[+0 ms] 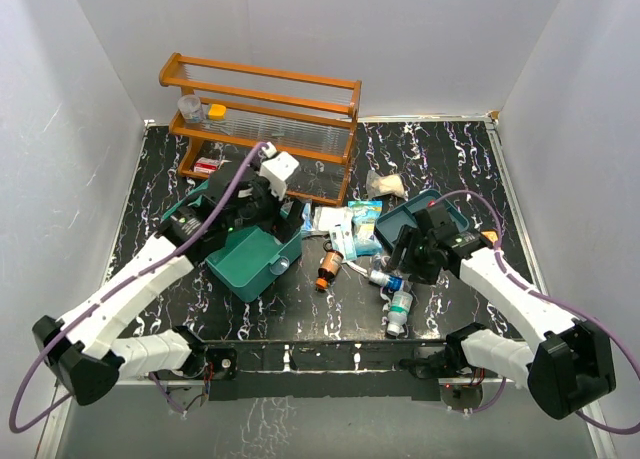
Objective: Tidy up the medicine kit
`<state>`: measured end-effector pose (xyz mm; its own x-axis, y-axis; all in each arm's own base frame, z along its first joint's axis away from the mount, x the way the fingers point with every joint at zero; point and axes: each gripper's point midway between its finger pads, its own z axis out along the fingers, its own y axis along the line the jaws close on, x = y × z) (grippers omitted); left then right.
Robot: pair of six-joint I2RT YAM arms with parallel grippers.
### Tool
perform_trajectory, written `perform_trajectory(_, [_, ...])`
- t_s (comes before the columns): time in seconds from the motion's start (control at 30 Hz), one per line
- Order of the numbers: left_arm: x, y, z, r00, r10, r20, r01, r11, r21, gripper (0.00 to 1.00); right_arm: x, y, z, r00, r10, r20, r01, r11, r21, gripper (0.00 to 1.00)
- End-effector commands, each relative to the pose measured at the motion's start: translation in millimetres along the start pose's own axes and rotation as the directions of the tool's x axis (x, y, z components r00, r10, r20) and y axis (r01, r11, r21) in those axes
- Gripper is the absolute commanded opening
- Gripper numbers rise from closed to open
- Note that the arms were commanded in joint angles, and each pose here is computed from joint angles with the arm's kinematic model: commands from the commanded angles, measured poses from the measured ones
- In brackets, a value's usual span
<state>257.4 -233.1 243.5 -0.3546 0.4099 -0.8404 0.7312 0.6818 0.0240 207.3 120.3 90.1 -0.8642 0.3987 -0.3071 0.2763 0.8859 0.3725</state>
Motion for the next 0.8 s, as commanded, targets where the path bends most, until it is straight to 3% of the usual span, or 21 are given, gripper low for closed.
perform_trajectory(0.0, [-44,15,-32,0.985,-0.057,0.165,0.074,0.992,-0.102,0.88,24,-7,-1,0.999,0.011,-0.034,-0.009,0.998,0.065,0.61])
perform_trajectory(0.07, [-54,17,-40,0.976,-0.064,0.209,0.089,0.990,-0.112,0.92,32,-23,-3,0.998,-0.001,-0.068,0.011,0.988,0.154,0.59])
perform_trajectory(0.13, [-60,16,-44,0.968,-0.074,0.240,0.102,0.989,-0.107,0.94,26,-32,-10,1.000,-0.012,-0.028,0.018,0.973,0.229,0.58])
perform_trajectory(0.27, [-64,15,-45,0.956,-0.096,0.276,0.127,0.987,-0.095,0.97,7,-32,-24,0.997,-0.016,0.076,-0.004,0.965,0.262,0.57])
perform_trajectory(0.37, [-62,21,-45,0.948,-0.111,0.299,0.154,0.980,-0.124,0.98,12,-39,-22,0.998,-0.022,0.056,0.005,0.957,0.291,0.57])
perform_trajectory(0.47, [-60,39,-54,0.938,-0.078,0.337,0.161,0.961,-0.225,0.98,28,-38,-11,1.000,-0.018,-0.002,0.018,0.967,0.254,0.58])
perform_trajectory(0.53, [-62,52,-65,0.928,-0.064,0.368,0.182,0.938,-0.295,0.99,38,-26,-4,0.998,-0.043,-0.045,0.050,0.986,0.157,0.60])
perform_trajectory(0.63, [-68,53,-75,0.913,-0.061,0.403,0.195,0.934,-0.300,0.99,50,-17,4,0.995,-0.052,-0.085,0.057,0.996,0.067,0.60])
perform_trajectory(0.77, [-70,52,-77,0.904,-0.089,0.419,0.226,0.930,-0.289,0.99,61,-23,11,0.989,-0.058,-0.134,0.069,0.994,0.080,0.61])
